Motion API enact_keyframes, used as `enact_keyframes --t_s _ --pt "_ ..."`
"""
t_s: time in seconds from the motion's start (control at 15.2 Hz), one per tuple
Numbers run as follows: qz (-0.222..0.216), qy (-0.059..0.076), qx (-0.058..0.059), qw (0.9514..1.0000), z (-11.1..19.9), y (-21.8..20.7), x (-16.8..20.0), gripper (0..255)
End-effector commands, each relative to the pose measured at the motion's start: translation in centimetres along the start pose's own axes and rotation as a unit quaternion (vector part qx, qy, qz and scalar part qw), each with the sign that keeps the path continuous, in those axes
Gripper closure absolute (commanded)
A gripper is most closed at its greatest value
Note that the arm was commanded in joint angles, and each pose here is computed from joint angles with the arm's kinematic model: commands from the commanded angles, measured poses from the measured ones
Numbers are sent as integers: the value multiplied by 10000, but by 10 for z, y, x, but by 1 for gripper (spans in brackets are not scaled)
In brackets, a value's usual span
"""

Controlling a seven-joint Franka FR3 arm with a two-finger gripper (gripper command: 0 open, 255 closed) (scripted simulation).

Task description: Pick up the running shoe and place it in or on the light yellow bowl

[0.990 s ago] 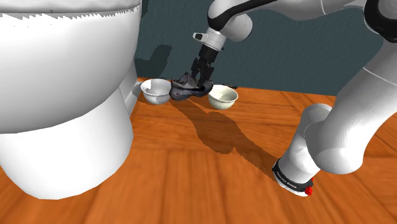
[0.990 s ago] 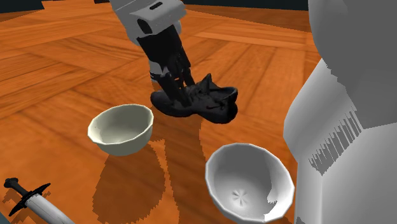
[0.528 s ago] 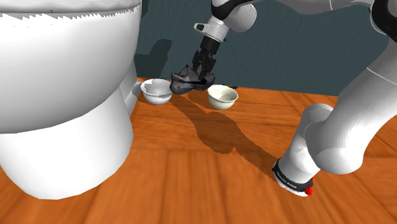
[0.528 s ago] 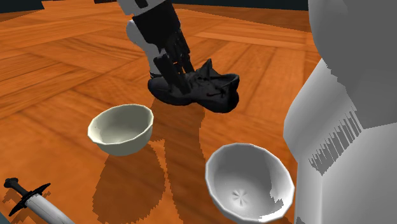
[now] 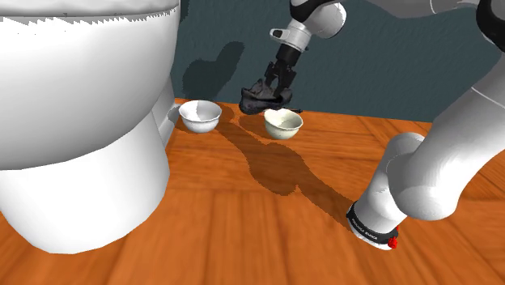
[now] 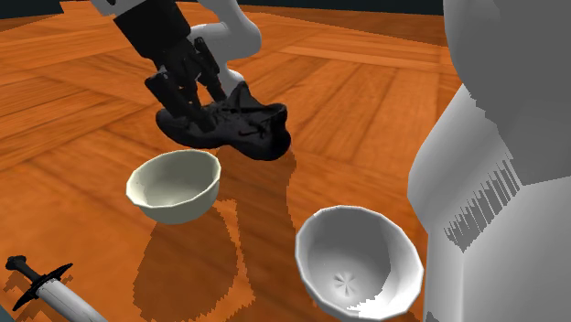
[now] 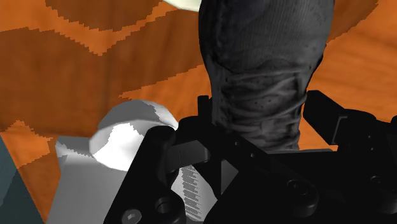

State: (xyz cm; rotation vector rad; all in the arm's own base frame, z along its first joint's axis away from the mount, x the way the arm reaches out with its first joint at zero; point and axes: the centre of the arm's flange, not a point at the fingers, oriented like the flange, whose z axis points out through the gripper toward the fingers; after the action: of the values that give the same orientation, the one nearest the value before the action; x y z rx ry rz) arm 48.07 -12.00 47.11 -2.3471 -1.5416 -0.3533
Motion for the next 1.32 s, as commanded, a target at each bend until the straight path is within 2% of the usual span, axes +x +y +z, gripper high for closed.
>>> enact_keyframes --t_s 0.0,0.46,1.25 --pt "-7 0 0 10000 -12 4 -26 255" --pt "-7 0 0 10000 -48 14 -109 255" --pt "-7 0 0 10000 10 22 -132 255"
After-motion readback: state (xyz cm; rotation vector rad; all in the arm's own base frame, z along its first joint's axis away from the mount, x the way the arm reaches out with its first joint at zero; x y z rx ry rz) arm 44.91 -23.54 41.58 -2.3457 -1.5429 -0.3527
